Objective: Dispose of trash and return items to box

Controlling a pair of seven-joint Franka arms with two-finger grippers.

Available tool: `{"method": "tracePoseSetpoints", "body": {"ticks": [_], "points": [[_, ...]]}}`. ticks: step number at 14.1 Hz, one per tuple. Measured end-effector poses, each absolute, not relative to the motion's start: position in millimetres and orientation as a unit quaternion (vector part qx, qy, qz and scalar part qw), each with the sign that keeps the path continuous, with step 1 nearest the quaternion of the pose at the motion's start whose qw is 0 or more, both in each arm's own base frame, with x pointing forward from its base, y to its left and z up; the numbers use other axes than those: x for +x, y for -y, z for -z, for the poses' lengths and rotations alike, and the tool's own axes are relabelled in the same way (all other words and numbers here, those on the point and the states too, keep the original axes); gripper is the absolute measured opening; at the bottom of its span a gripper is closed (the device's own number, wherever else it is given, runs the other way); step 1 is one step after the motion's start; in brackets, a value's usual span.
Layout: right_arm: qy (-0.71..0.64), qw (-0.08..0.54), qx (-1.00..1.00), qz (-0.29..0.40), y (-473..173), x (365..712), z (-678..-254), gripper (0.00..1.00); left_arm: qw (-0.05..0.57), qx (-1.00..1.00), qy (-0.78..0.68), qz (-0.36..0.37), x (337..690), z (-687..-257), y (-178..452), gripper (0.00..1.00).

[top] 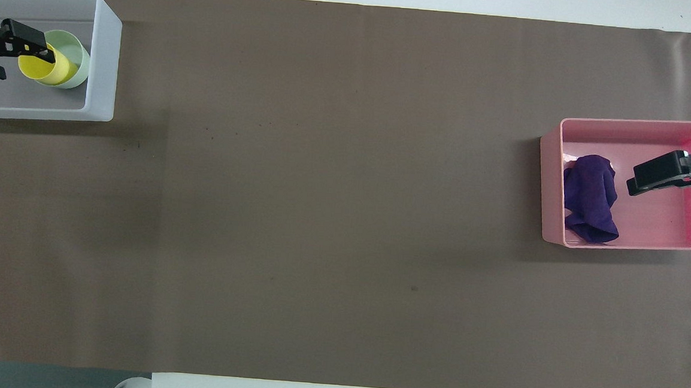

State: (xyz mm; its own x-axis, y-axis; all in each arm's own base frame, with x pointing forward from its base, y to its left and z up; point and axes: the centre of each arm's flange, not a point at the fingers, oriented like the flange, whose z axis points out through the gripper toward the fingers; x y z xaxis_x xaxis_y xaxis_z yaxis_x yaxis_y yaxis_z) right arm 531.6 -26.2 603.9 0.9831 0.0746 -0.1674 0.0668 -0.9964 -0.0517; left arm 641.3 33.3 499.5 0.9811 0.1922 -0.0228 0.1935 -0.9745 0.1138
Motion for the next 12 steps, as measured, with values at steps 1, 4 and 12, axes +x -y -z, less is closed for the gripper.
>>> {"method": "tracePoseSetpoints", "body": {"ticks": [1, 4, 12], "points": [[0.036, 0.023, -0.995, -0.085, 26.2, 531.6, -603.9, 1.00, 0.059, 0.994, -0.088, 0.015, 624.1, -520.5, -25.2, 1.00], [0.036, 0.023, -0.996, -0.085, 26.2, 531.6, -604.0, 1.00, 0.058, 0.996, -0.061, 0.025, 563.2, -572.4, 2.0, 1.00], [0.036, 0.023, -0.996, -0.082, 26.3, 532.3, -604.4, 1.00, -0.020, 0.997, 0.070, -0.005, 546.4, -622.8, 54.0, 1.00]]}}
